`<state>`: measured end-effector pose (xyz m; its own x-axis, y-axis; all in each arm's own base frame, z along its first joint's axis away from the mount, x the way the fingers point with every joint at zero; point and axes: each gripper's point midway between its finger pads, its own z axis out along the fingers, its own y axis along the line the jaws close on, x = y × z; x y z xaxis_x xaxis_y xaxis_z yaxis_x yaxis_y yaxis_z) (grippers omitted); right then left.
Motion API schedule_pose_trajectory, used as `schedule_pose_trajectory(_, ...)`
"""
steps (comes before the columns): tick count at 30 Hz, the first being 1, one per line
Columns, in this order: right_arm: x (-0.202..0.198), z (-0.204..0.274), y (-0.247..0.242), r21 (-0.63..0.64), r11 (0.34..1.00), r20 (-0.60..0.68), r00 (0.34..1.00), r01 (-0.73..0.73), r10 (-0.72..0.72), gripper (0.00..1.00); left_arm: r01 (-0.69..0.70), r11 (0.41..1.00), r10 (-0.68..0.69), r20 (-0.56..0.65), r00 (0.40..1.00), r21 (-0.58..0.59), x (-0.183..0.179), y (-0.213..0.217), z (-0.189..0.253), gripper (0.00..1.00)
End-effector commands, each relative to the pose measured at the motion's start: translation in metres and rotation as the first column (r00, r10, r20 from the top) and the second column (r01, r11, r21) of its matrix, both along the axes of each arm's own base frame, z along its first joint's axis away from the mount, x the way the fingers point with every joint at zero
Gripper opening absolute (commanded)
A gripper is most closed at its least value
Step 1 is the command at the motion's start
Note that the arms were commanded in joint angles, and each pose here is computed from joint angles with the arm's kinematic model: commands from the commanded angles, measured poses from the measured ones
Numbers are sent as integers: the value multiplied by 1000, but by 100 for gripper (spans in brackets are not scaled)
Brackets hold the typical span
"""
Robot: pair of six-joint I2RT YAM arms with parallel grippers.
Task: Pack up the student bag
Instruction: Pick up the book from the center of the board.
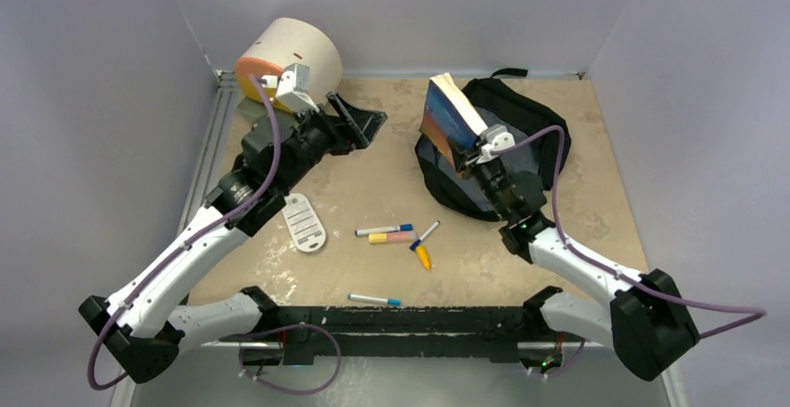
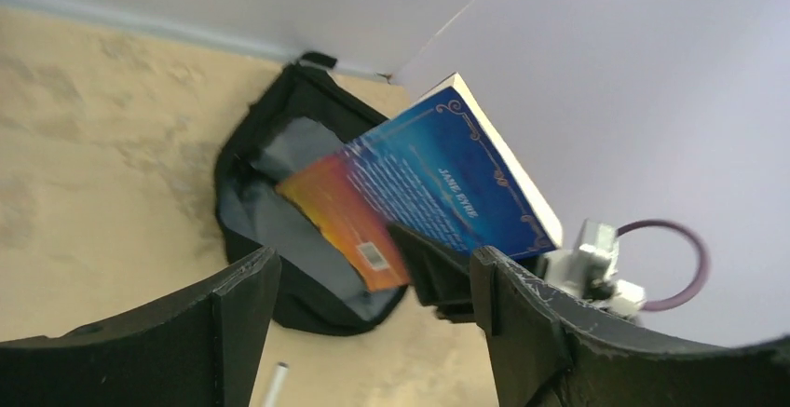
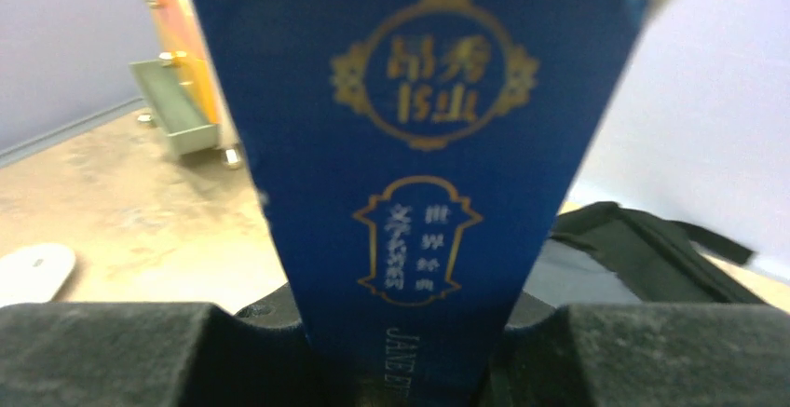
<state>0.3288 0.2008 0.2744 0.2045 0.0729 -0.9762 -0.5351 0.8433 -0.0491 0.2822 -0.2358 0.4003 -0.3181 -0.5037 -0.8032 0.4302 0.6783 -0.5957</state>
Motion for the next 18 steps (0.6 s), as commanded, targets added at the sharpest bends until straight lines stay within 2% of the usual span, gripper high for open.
schedule_pose_trajectory(1, -3, 104, -28, 143, 976, 342, 917, 162, -203, 0, -46, 965, -36, -303, 952, -259, -2, -17, 5, 74)
schedule_pose_trajectory(5, -1, 110, -29, 102, 964, 417, 869, 245, -265, 0, -36, 944, -124, -457, 881, -327, -4, -40, 0, 76)
schedule_pose_trajectory(9, -4, 118, -23, 63, 954, 473, 833, 291, -286, 0, -6, 923, -209, -516, 831, -384, -4, -59, -3, 77)
schedule_pose_trajectory(18, -16, 119, 4, -18, 954, 510, 824, 299, -248, 0, -13, 902, -238, -523, 818, -431, 9, -74, -7, 78)
